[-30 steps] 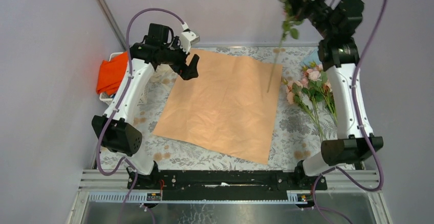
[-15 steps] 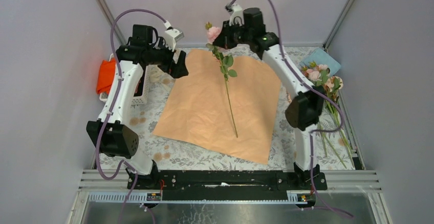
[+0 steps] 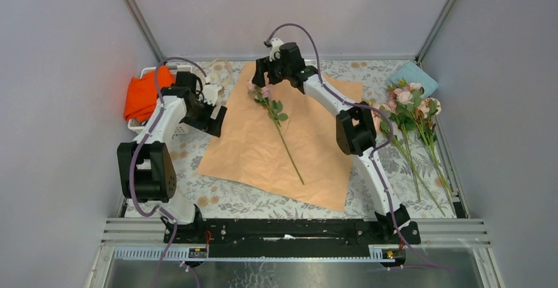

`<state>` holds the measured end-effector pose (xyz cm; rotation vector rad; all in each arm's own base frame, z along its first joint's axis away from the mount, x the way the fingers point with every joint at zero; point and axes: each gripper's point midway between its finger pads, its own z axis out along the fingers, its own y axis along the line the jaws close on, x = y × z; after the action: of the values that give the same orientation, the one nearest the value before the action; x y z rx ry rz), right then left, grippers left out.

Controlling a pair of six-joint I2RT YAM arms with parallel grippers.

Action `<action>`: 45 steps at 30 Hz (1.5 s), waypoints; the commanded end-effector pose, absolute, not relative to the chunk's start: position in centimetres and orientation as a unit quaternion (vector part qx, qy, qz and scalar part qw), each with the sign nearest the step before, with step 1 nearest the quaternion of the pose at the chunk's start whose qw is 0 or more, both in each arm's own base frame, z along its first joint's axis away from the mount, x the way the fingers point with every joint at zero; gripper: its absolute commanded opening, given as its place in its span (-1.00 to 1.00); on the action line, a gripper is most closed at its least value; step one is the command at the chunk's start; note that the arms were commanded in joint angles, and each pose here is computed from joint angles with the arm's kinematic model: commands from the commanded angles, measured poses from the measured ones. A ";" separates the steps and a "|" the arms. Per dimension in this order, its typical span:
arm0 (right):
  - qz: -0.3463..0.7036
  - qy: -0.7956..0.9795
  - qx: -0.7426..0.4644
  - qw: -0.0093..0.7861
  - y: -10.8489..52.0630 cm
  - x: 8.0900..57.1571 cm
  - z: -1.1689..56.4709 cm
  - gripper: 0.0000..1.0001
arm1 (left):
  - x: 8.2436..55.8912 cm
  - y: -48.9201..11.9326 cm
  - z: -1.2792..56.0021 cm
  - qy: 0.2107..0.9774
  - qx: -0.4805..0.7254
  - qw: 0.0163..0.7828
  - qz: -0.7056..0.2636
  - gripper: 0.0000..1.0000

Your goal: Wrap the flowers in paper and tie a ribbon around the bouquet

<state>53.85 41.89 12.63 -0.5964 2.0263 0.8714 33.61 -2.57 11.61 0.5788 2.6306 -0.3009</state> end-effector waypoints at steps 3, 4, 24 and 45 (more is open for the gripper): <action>0.266 0.796 -0.244 0.485 34.2 57.8 18.5 0.99 | 30.8 0.0 9.8 0.944 0.265 0.195 -0.038 0.97; 0.262 0.799 -0.252 0.480 32.1 57.7 18.5 0.99 | 29.7 0.0 9.3 0.941 0.280 0.185 -0.042 0.97; 0.463 0.806 -0.119 0.349 21.7 62.3 6.5 0.91 | 19.3 -1.8 3.9 0.906 0.408 0.073 -0.085 0.97; 0.431 0.796 -0.059 0.421 13.6 58.5 12.6 -1.00 | 29.6 0.9 3.1 0.931 0.318 0.172 0.060 0.97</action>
<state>57.51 16.23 2.80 -0.0940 2.2172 1.2008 24.33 0.83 1.84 1.0464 2.7367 0.0815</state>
